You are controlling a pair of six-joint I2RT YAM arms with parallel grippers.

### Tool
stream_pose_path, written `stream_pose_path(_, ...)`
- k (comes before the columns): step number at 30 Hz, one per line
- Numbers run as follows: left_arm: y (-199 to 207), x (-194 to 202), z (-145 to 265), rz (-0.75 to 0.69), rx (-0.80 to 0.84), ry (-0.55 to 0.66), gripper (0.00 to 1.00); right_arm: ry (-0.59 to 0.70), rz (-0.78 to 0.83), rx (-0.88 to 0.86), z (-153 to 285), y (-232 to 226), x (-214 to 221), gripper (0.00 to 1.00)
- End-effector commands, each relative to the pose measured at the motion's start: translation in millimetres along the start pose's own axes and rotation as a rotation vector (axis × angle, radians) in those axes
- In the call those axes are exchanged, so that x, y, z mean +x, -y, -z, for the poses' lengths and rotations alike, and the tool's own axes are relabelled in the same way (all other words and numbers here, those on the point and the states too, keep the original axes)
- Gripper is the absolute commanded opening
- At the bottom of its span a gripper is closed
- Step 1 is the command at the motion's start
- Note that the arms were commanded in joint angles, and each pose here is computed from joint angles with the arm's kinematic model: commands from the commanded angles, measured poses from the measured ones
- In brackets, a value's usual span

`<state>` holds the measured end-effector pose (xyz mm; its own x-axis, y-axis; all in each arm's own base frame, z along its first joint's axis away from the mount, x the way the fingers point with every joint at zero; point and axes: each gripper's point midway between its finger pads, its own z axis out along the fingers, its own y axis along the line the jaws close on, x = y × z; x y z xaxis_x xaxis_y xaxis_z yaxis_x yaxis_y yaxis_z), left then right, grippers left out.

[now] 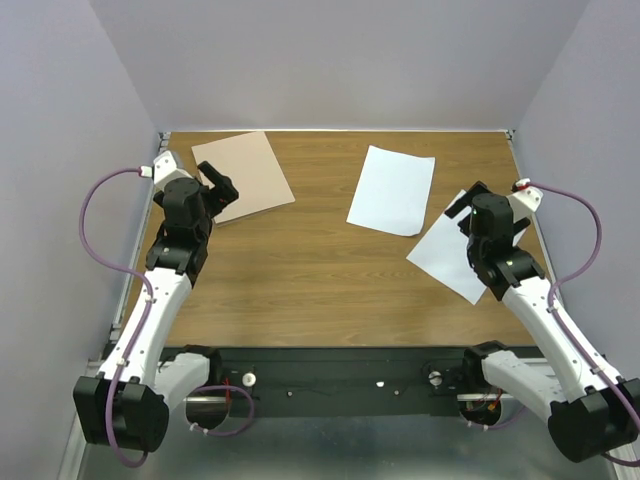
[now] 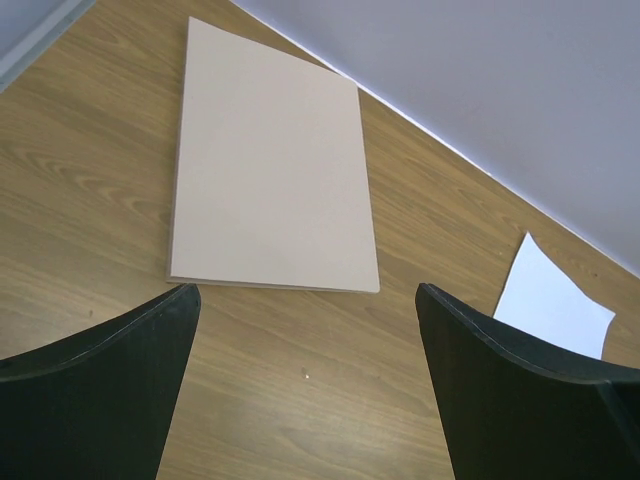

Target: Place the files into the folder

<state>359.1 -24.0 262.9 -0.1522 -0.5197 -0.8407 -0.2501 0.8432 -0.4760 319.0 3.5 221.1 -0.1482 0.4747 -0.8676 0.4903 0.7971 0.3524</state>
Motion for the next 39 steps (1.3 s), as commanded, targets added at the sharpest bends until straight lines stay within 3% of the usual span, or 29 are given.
stream_pose_path(1,-13,-19,-3,-0.006,-0.096,0.068,0.98,0.013,-0.052,-0.022,0,-8,-4,1.0)
stream_pose_path(7,-41,-29,-47,-0.038,-0.198,0.047,0.98,-0.015,-0.019,-0.021,-12,-12,8,1.0)
stream_pose_path(12,-82,-37,-127,-0.063,-0.277,-0.057,0.98,-0.075,0.043,-0.105,-21,-35,21,1.0)
stream_pose_path(20,-117,-7,-248,-0.15,-0.395,-0.256,0.98,-0.117,0.117,-0.126,-42,-49,39,1.0)
stream_pose_path(23,-119,17,-280,-0.166,-0.346,-0.322,0.98,-0.117,0.143,-0.101,-47,-44,43,1.0)
stream_pose_path(29,-124,62,-314,-0.163,-0.272,-0.43,0.98,-0.123,0.182,-0.069,-54,-38,49,1.0)
stream_pose_path(34,-124,94,-314,-0.13,-0.216,-0.498,0.98,-0.104,0.192,-0.041,-55,-33,46,1.0)
stream_pose_path(39,-124,104,-310,-0.119,-0.21,-0.525,0.84,-0.1,0.189,-0.042,-55,-32,45,1.0)
